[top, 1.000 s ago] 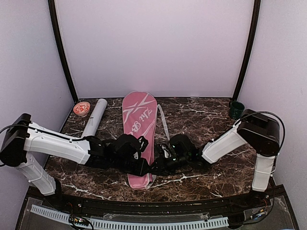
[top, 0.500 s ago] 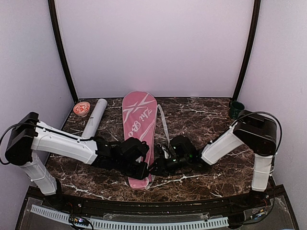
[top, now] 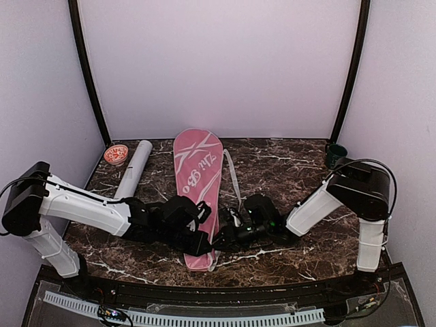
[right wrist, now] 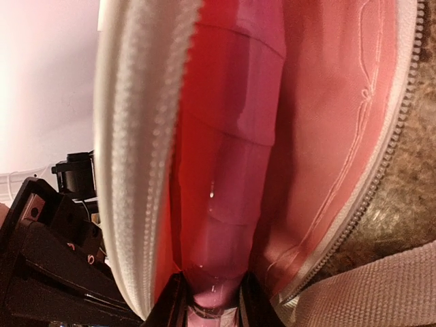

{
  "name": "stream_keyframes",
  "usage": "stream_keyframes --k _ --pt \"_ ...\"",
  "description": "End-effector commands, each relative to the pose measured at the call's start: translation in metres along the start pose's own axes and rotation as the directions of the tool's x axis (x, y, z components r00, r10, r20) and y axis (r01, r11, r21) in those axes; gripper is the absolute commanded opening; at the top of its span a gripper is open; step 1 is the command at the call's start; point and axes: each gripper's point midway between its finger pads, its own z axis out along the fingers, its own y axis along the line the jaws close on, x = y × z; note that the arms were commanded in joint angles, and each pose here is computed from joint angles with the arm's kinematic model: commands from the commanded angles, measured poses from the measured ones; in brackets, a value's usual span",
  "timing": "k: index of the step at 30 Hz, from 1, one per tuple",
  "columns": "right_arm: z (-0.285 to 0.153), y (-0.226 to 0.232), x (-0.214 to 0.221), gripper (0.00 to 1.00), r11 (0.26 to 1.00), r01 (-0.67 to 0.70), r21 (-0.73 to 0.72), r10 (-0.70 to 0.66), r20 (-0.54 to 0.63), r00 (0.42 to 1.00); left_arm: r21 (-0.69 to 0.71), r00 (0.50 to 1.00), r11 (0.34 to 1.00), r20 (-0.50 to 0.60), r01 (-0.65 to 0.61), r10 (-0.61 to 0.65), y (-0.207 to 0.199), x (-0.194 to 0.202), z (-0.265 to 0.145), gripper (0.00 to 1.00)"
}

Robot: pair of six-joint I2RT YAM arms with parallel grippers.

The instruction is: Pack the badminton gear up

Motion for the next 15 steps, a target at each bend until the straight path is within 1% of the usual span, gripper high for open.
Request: stream_keyframes --k 1,6,7,9,12,14,15 --pt "-0.007 0.062 -0.021 0.0 0.979 0.114 -0.17 -0.101 0.079 0.992 0.262 0.998 0.963 0.015 -0.057 0.055 -0.055 0.0 -0.018 0.0" --pt "-0.015 0.072 -0.025 0.0 0.975 0.151 -0.166 -0.135 0.1 0.986 0.33 0.998 0.942 0.013 -0.059 0.058 -0.065 0.002 -0.023 0.0" --pt "-0.011 0.071 -0.026 0.03 0.976 0.153 -0.157 -0.139 0.093 0.986 0.342 0.998 0.937 0.017 -0.066 0.064 -0.068 0.001 -0.024 0.0" --pt "-0.001 0.068 -0.025 0.03 0.975 0.151 -0.16 -0.142 0.065 0.988 0.36 0.997 0.93 0.027 -0.076 0.071 -0.072 0.0 -0.026 0.0" --pt "0.002 0.059 -0.017 0.09 0.975 0.096 -0.202 -0.089 0.045 0.995 0.366 0.997 0.927 0.026 -0.083 0.079 -0.073 0.0 -0.027 0.0" --pt "0.002 0.051 -0.013 0.18 0.977 0.085 -0.196 -0.079 0.036 0.996 0.378 0.997 0.923 0.032 -0.077 0.071 -0.072 0.001 -0.029 0.0" --pt "0.001 0.05 -0.011 0.2 0.977 0.084 -0.196 -0.079 0.034 0.996 0.38 0.997 0.922 0.035 -0.072 0.064 -0.07 0.001 -0.029 0.0"
